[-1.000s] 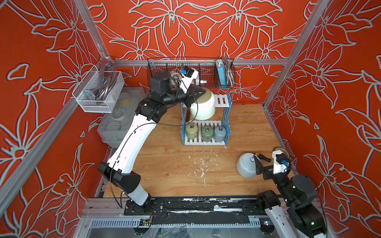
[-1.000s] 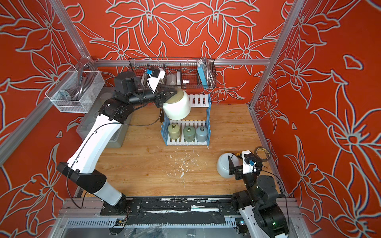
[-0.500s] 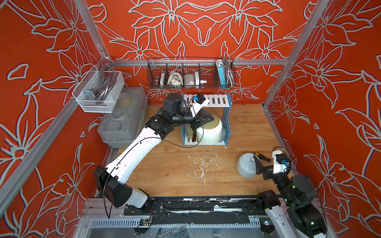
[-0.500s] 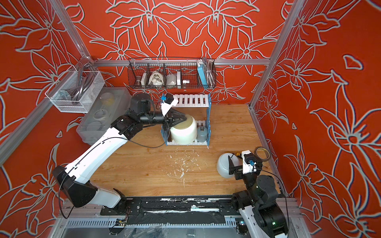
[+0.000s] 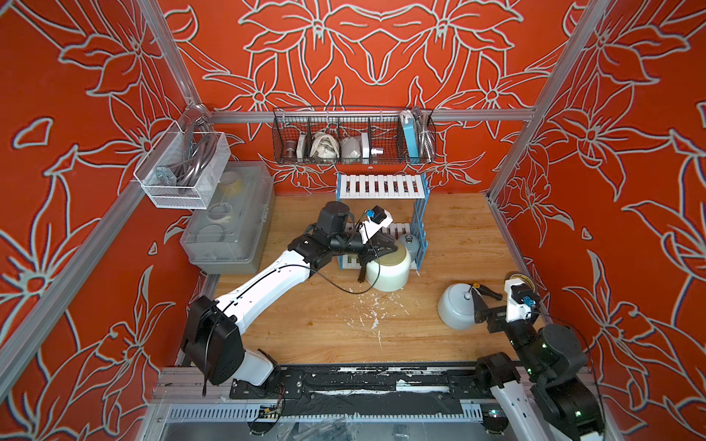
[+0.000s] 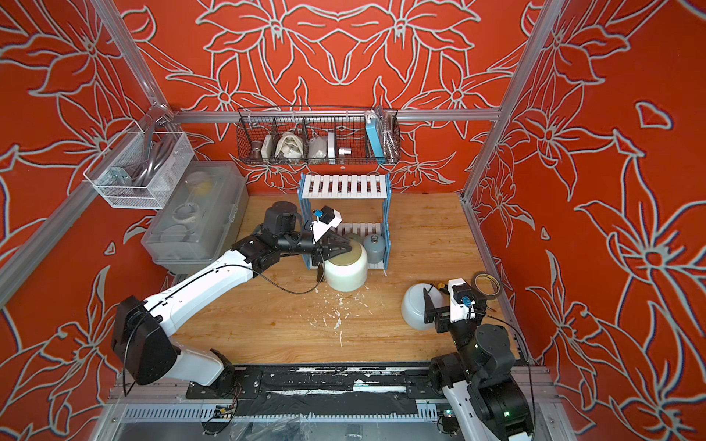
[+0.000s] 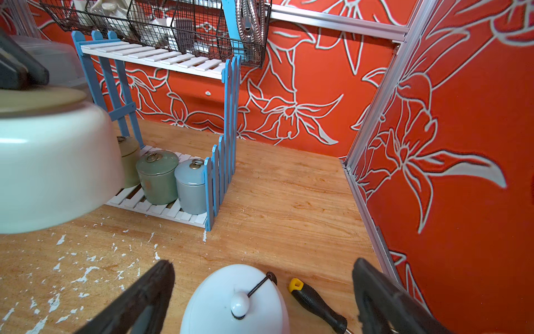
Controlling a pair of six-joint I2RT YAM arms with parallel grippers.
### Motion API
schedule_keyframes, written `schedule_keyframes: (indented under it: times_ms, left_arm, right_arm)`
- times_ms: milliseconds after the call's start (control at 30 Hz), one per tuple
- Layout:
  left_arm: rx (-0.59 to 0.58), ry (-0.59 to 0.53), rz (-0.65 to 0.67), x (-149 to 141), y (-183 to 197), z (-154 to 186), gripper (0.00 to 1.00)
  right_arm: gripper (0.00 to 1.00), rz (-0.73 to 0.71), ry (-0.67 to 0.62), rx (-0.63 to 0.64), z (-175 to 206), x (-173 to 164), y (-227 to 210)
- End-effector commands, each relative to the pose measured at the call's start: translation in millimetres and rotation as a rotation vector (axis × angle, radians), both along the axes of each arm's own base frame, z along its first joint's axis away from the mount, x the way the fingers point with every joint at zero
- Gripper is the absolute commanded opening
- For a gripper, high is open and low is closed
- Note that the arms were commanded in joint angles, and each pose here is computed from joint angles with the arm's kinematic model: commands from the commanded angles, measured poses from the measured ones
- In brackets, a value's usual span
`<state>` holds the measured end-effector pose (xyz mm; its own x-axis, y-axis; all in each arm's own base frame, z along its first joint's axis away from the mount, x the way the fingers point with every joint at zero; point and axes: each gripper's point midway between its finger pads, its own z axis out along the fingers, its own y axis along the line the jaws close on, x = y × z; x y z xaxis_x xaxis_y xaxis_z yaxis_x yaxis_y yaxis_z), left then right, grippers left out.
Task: Remove the tea canisters from the shelf
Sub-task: Place the tea canister at the center of the board.
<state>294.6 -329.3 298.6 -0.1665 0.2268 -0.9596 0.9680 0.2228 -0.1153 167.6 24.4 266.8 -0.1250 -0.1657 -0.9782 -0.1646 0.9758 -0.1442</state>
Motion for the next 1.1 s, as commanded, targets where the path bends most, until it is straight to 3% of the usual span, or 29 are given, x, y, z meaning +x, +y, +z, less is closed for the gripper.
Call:
schedule_keyframes:
  times_ms: [0, 633, 1067]
  left_arm:
    - [-0.182, -0.222, -0.081, -13, -8, 58, 0.00]
    - [-0.103, -0.112, -0.272, -35, -80, -41, 0.00]
    - [-0.081, -0.175, -0.340, -56, -100, -85, 0.00]
  right_arm:
    - [0.99, -0.003, -0.010, -0.006, 1, 0, -1]
    - [0.99, -0.020, -0.011, -0.007, 1, 1, -4]
    - [0.99, -0.028, -0.013, -0.007, 1, 0, -5]
